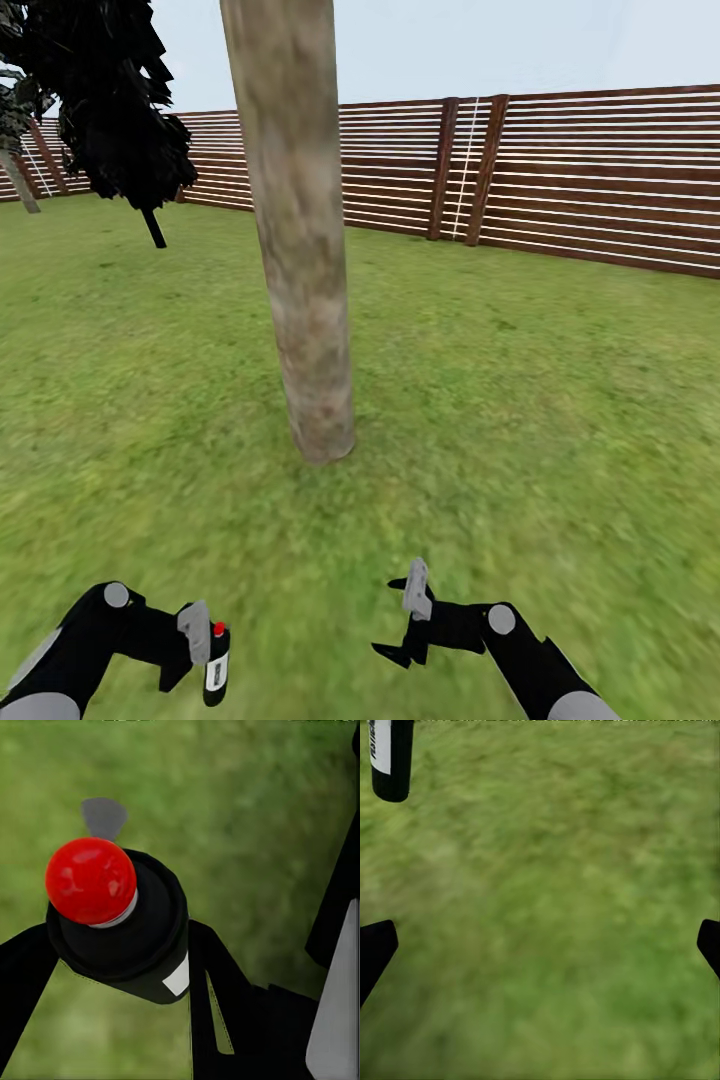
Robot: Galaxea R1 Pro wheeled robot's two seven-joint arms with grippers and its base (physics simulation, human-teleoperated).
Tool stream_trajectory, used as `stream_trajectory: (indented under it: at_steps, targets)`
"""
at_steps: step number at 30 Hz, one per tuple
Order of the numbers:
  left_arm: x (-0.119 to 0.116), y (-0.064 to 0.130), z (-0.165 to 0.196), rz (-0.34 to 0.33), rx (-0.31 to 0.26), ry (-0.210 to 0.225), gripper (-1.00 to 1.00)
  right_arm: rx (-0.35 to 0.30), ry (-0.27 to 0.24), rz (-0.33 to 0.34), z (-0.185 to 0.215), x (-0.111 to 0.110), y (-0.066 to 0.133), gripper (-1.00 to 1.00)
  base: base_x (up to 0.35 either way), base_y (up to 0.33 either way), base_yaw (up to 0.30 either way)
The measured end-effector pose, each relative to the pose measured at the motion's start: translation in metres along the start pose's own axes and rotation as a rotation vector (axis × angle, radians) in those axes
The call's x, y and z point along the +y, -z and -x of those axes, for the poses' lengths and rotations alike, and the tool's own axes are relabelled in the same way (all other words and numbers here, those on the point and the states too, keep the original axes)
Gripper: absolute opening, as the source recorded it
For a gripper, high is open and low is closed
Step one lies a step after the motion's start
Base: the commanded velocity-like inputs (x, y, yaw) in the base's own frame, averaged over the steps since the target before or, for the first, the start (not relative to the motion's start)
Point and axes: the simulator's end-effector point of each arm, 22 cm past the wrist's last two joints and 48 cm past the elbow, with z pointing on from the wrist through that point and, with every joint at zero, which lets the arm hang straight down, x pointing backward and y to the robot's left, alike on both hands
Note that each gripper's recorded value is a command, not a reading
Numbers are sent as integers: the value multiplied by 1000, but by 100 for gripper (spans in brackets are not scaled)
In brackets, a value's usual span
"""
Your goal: In the garden, pick up the pesticide atomizer on the floor and spray pesticide onto both trees until each tree trunk is fully covered.
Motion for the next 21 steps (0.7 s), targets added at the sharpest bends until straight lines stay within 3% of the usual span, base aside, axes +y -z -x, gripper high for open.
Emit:
stream_trajectory:
  at_steps: [2, 5, 8, 11, 14, 21]
  targets:
    - [-1, -2, 4, -6, -7, -3, -100, -22, 13, 32, 16, 15, -16, -100, 0, 0, 0]
    - [-9, -9, 8, -36, 19, -42, -100, -17, 36, 63, 20, 26, -23, -100, 0, 0, 0]
    - [-23, -25, 25, -70, 9, -71, -100, -2, 82, 120, 23, 45, -33, -100, 0, 0, 0]
    - [-36, -39, 42, -99, -1, -99, -100, -25, 88, 141, 38, 57, -45, -100, 0, 0, 0]
    - [-52, -55, 58, -134, 5, -147, -100, -39, 89, 148, 46, 62, -51, -100, 0, 0, 0]
    - [-68, -69, 77, -166, -18, -169, -100, -50, 88, 152, 52, 65, -54, -100, 0, 0, 0]
